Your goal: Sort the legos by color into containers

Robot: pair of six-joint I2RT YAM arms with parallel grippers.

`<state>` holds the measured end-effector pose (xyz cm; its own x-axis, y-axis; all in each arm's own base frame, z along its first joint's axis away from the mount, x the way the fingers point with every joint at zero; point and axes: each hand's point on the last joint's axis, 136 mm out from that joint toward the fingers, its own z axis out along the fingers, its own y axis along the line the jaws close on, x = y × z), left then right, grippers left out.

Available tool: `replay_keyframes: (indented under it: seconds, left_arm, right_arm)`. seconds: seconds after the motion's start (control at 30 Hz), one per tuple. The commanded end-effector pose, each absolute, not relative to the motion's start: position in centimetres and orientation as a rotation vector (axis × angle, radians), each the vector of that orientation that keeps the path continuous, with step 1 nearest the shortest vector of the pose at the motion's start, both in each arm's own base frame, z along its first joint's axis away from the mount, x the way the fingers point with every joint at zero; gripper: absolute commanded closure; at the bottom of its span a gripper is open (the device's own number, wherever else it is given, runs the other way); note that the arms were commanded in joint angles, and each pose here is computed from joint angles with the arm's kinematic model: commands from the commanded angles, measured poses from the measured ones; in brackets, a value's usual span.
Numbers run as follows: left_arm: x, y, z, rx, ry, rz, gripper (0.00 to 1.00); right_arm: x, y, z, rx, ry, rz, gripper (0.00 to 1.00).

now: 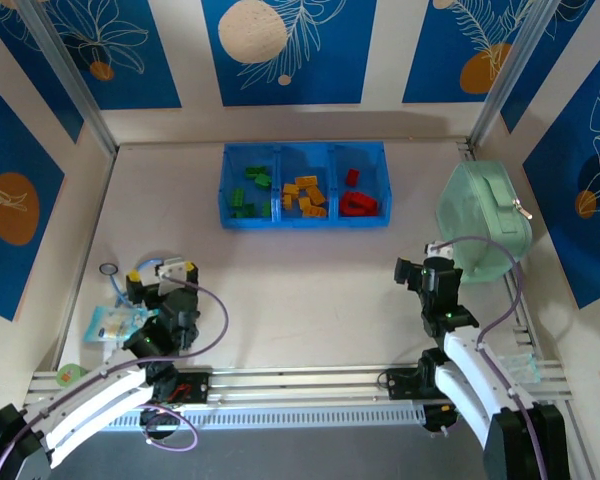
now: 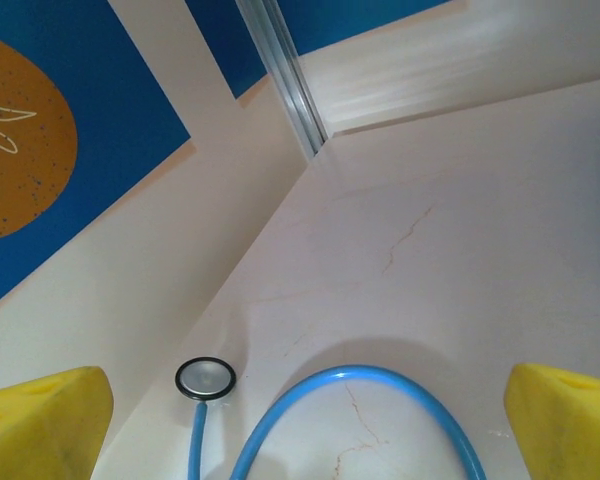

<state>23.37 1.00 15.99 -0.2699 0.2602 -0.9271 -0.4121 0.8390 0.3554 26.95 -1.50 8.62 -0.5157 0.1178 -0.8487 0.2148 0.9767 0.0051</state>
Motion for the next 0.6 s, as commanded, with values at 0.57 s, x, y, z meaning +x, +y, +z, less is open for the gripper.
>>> replay_keyframes:
  seconds: [0.57]
  left_arm:
    - [24.5,3.3,16.3,-0.249,1.664,0.626,0.00]
  right_arm:
    - [30.2,-0.8,13.4,0.198,1.822,-0.053,0.01]
